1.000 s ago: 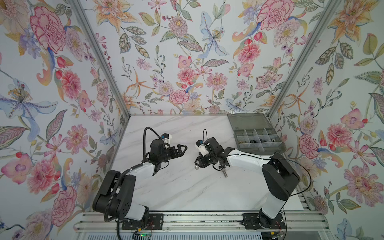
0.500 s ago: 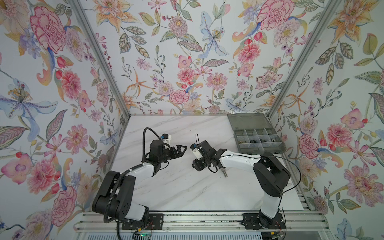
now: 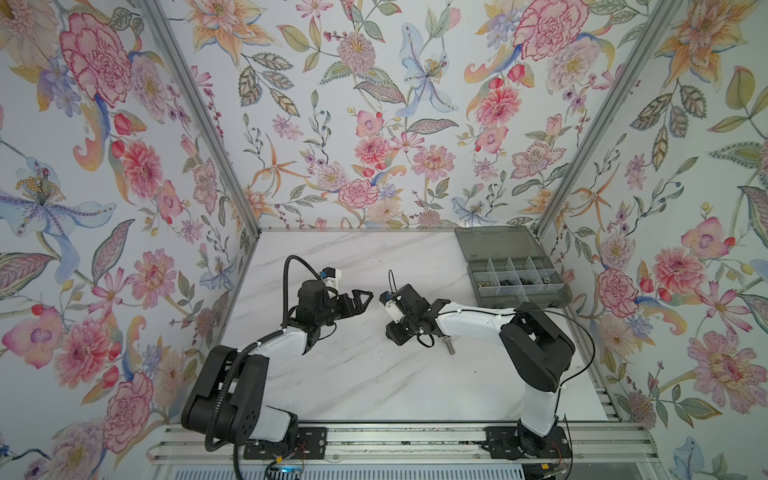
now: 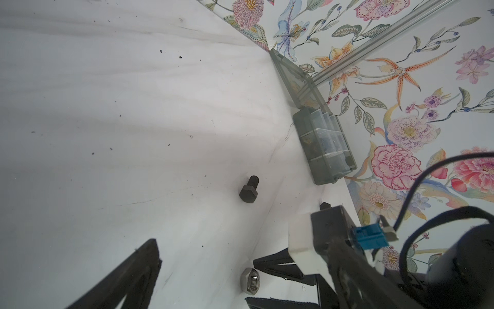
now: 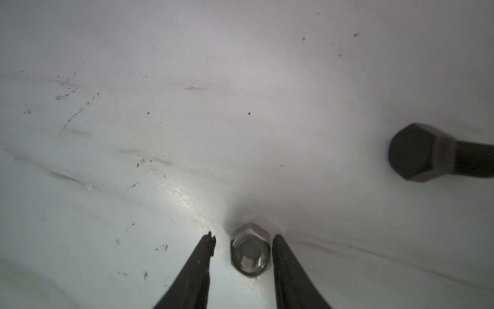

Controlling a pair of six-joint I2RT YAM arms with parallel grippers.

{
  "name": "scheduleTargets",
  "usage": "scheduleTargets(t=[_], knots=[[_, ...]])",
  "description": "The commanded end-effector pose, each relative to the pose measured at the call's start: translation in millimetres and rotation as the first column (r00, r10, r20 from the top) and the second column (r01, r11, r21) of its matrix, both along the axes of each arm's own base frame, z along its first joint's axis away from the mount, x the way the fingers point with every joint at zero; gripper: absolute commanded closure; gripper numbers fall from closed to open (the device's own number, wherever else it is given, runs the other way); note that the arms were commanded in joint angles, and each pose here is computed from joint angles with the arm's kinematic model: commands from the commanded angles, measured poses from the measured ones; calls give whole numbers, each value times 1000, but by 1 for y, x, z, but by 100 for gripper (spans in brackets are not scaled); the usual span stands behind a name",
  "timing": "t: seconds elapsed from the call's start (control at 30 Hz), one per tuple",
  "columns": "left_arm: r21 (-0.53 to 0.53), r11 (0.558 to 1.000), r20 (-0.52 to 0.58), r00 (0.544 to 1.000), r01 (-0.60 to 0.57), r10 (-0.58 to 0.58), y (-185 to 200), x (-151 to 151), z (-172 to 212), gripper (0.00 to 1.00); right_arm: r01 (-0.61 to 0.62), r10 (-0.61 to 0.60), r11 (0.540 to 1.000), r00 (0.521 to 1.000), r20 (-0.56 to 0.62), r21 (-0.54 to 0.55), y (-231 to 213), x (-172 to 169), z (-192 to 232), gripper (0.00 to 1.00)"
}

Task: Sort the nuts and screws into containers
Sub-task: 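Lower the right gripper around the silver hex nut and close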

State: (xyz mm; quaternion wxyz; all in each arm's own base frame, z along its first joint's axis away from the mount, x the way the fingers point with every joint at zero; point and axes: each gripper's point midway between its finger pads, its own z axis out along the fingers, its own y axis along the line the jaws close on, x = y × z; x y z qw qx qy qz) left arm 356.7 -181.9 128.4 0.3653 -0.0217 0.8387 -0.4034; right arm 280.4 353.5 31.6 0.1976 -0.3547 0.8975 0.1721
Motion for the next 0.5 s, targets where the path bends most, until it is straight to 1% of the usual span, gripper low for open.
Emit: scheduleTargets(t=[0.0, 0.17, 0.47], knots=[[17, 1000, 10, 1000, -13, 13, 6, -2, 0, 1, -26, 25, 999, 1000, -19, -39, -4, -9, -12, 60], [14, 1000, 5, 1000, -13, 13, 7, -3, -1, 1, -26, 25, 998, 999, -26, -51, -6, -11, -18, 61], [11, 1000, 5, 1000, -13, 13, 8, -3, -2, 1, -12, 10, 997, 999, -31, -70, -12, -11, -23, 69]])
